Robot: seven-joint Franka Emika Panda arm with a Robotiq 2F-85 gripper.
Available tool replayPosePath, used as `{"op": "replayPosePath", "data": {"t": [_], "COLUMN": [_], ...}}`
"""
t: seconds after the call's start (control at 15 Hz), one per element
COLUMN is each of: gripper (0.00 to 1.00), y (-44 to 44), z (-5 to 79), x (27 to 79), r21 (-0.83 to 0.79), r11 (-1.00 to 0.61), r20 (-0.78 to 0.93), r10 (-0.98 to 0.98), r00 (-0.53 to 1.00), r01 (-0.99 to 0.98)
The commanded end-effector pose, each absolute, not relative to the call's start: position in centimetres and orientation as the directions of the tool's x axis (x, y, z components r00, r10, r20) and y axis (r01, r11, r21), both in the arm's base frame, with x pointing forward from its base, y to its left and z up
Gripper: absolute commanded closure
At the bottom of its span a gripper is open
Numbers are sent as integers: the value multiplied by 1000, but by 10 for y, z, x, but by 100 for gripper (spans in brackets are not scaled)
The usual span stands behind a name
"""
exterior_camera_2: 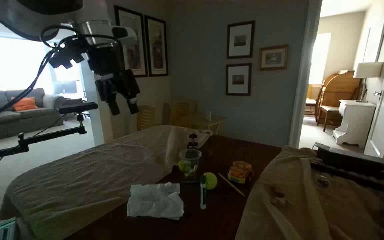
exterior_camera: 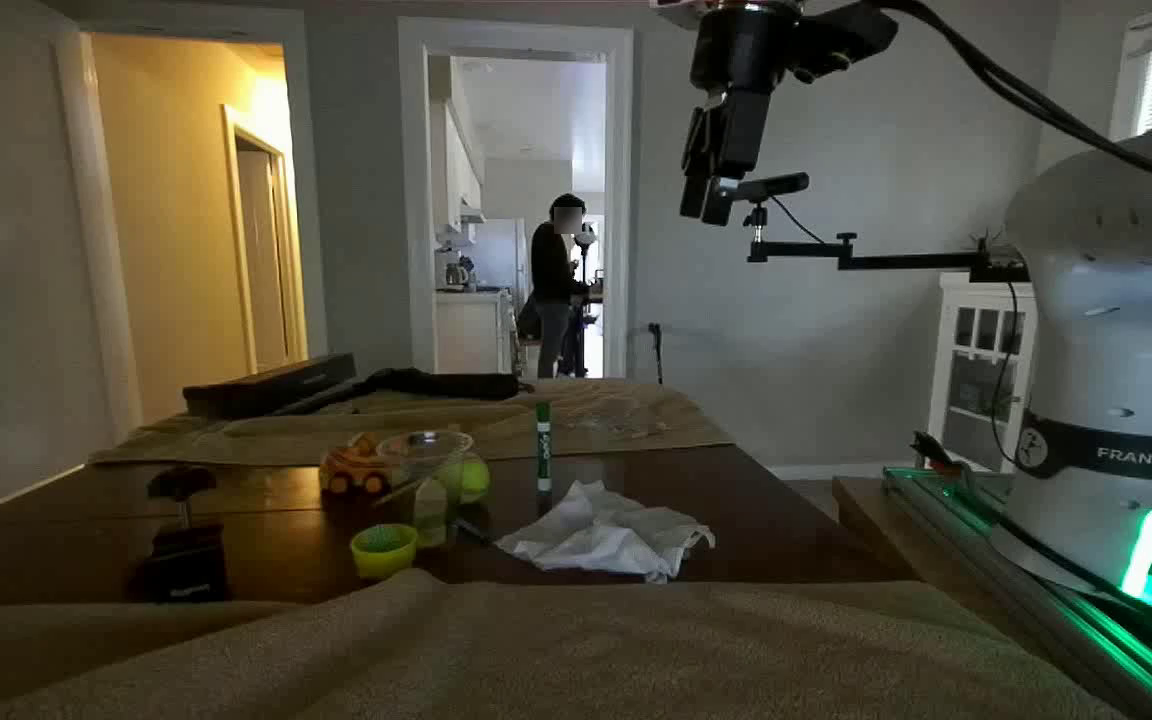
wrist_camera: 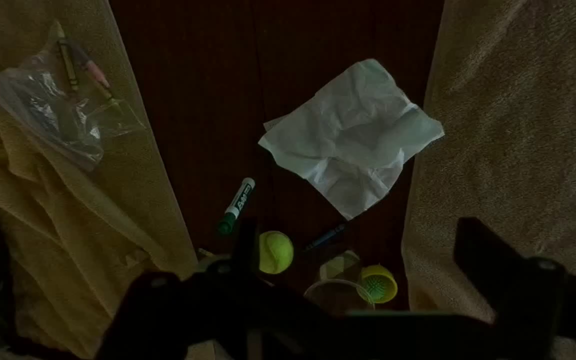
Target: Use the white napkin to wipe the table.
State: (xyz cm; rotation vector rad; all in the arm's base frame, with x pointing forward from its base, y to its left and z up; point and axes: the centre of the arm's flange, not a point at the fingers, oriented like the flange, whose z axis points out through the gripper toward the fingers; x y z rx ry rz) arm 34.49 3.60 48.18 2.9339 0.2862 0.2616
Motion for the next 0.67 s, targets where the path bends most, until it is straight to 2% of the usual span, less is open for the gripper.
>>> {"op": "replayPosePath", "data": {"t": [0.0, 0.33, 0.6], "gripper": [0, 0, 0], "y": [36, 36, 12], "z": [482, 482, 438], "x": [345, 345, 388], "r21": [197, 197, 116], "r11": [-965, -965, -979], "r20": [156, 156, 87], "r10": [206, 206, 178], "r00": [966, 966, 980], "r01": [174, 174, 168]}}
